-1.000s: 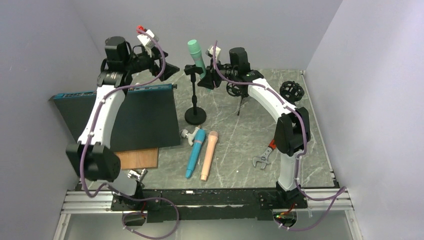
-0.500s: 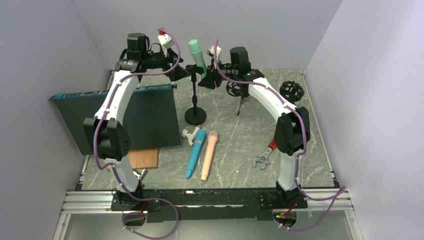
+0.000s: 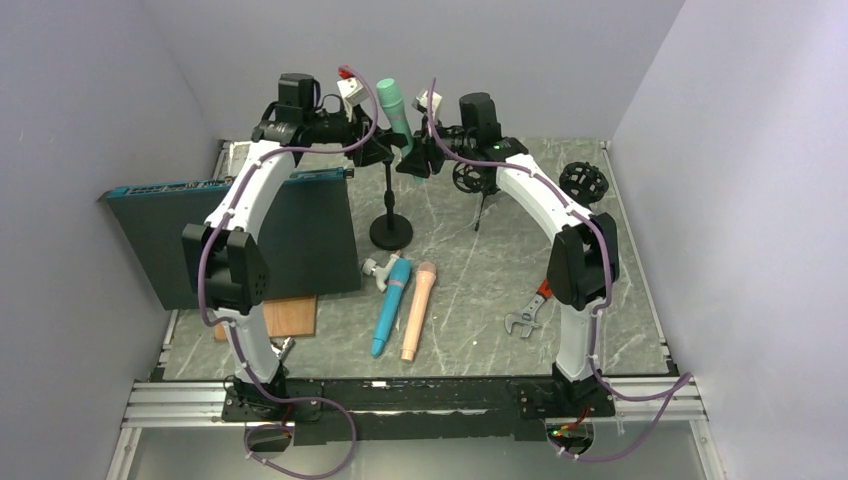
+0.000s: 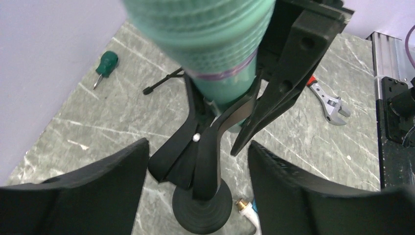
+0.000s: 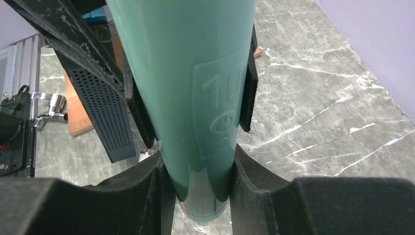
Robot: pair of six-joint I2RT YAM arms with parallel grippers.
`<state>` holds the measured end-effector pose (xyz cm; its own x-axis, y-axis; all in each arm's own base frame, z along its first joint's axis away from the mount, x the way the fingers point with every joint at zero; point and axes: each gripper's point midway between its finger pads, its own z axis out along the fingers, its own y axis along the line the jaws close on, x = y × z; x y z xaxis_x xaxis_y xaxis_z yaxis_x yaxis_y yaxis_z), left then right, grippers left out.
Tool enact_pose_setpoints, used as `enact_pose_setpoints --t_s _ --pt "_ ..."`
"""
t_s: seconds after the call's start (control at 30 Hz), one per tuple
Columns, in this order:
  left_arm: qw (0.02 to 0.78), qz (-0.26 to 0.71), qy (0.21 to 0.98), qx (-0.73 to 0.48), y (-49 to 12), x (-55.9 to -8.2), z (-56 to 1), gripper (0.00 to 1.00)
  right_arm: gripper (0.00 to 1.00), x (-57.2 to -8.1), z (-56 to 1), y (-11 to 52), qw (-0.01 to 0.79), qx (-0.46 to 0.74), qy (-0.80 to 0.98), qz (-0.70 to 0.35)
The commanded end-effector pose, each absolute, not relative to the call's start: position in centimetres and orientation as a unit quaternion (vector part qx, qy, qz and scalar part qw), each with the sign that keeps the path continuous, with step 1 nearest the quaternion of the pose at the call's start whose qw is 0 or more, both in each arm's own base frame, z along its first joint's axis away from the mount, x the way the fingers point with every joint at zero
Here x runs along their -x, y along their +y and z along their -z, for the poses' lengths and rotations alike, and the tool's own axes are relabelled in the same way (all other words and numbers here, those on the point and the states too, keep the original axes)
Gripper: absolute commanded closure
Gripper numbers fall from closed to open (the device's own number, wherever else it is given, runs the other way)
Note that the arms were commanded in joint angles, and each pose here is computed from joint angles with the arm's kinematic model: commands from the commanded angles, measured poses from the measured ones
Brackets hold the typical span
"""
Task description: Remove the microphone from the stand
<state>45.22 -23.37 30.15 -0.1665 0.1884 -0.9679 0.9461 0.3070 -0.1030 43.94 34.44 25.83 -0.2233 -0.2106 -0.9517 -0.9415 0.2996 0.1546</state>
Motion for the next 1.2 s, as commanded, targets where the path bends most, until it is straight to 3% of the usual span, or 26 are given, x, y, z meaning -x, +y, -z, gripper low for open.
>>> enact_pose_setpoints --t_s 0.0,0.07,0.2,0.23,0.53,0.87,0.93,1.1,1.17 --pt "0.493 0.412 0.614 -0.459 -24.5 -45.3 -31.9 0.33 1.0 -44.0 -28.5 35.0 0.47 0.446 0.637 -0.417" --pt "0.492 0.407 0.615 -0.463 -24.6 -45.4 -31.9 0.47 1.0 -44.1 -28.6 34.9 0.472 0.446 0.638 -0.414" --pt "0.495 0.385 0.628 -0.46 -24.1 -45.8 -31.6 0.94 1.0 -44.4 -28.6 34.6 0.48 0.441 0.644 -0.401" --pt "0.497 0.381 0.632 -0.456 -24.0 -45.8 -31.6 1.0 1.0 -44.7 -28.5 34.5 0.488 0.434 0.649 -0.39" --pt "0.511 0.357 0.639 -0.451 -23.3 -45.2 -32.1 1.0 1.0 -46.8 -31.0 29.7 0.583 0.327 0.671 -0.322" --pt "0.505 0.35 0.651 -0.447 -23.0 -44.7 -31.5 1.0 1.0 -44.5 -33.5 24.2 0.6 0.234 0.725 -0.243" --pt "0.508 0.348 0.651 -0.444 -22.9 -44.4 -31.7 0.87 1.0 -43.4 -33.2 22.8 0.585 0.197 0.752 -0.232" --pt "0.522 0.345 0.652 -0.428 -22.6 -44.0 -32.8 0.16 1.0 -37.8 -30.6 21.0 0.539 0.121 0.792 -0.261" --pt "0.528 0.34 0.654 -0.423 -22.5 -43.9 -33.4 0.03 1.0 -34.5 -27.5 21.2 0.501 0.123 0.81 -0.278"
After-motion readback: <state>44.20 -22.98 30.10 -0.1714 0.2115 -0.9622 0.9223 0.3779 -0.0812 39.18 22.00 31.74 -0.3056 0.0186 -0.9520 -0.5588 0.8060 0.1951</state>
